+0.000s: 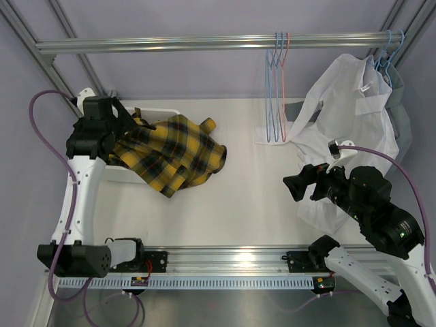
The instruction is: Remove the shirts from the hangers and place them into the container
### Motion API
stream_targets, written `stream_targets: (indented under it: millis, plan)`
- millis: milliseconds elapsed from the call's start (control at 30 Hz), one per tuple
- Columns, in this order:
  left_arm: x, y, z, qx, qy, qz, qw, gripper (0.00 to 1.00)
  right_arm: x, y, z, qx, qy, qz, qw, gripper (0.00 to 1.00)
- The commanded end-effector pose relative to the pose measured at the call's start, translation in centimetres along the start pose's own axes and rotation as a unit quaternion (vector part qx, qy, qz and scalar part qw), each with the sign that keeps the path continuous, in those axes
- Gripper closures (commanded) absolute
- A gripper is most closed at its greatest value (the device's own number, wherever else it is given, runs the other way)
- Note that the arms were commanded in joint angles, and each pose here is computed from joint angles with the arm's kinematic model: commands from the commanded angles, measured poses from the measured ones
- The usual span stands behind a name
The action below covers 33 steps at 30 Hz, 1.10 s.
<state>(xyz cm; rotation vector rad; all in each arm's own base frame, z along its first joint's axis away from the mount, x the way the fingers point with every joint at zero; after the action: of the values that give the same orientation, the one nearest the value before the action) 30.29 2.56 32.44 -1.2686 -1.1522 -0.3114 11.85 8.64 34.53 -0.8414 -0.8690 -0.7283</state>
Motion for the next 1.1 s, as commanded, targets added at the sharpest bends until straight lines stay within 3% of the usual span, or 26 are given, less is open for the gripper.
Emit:
stream_targets:
  millis: [0, 167, 333, 567, 1067]
  plan:
    - [-2.1, -3.0, -0.4, -0.013, -0.004, 0.000, 1.000, 0.01, 0.7, 0.2, 0.7, 0.028, -0.021, -0.011, 0.999, 0.01]
    - [-8.4, -6.8, -2.6, -0.072, 0.001, 0.035, 0.997, 0.01, 0.3, 0.3, 0.9, 0.047, -0.029, -0.002, 0.998, 0.01]
    - [-14.4, -9.0, -4.1, -0.076, 0.010, 0.066, 0.995, 0.01, -0.4, 0.2, 1.0, 0.060, -0.031, 0.007, 0.998, 0.00]
    - [-19.7, -7.2, -8.3, -0.061, 0.046, 0.099, 0.992, 0.01, -0.6, -0.4, 1.0, 0.069, -0.040, 0.007, 0.997, 0.01]
    - [-20.6, -2.4, -10.8, 0.039, 0.025, 0.045, 0.998, 0.01, -1.3, -1.9, 0.7, 0.076, -0.050, 0.007, 0.996, 0.01]
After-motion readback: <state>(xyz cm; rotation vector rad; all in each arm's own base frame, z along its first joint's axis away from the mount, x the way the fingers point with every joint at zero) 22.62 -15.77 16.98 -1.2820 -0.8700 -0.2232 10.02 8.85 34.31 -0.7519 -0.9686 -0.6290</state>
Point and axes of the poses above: each gripper's point midway between its finger pads, its own y axis out along the fingers, its own z axis along the line the jaws close on, x = y × z, the point moved 6 cm from there along -y, back along the fingers, and after that the axes turned 7 degrees about y, right-handed, at the moved point
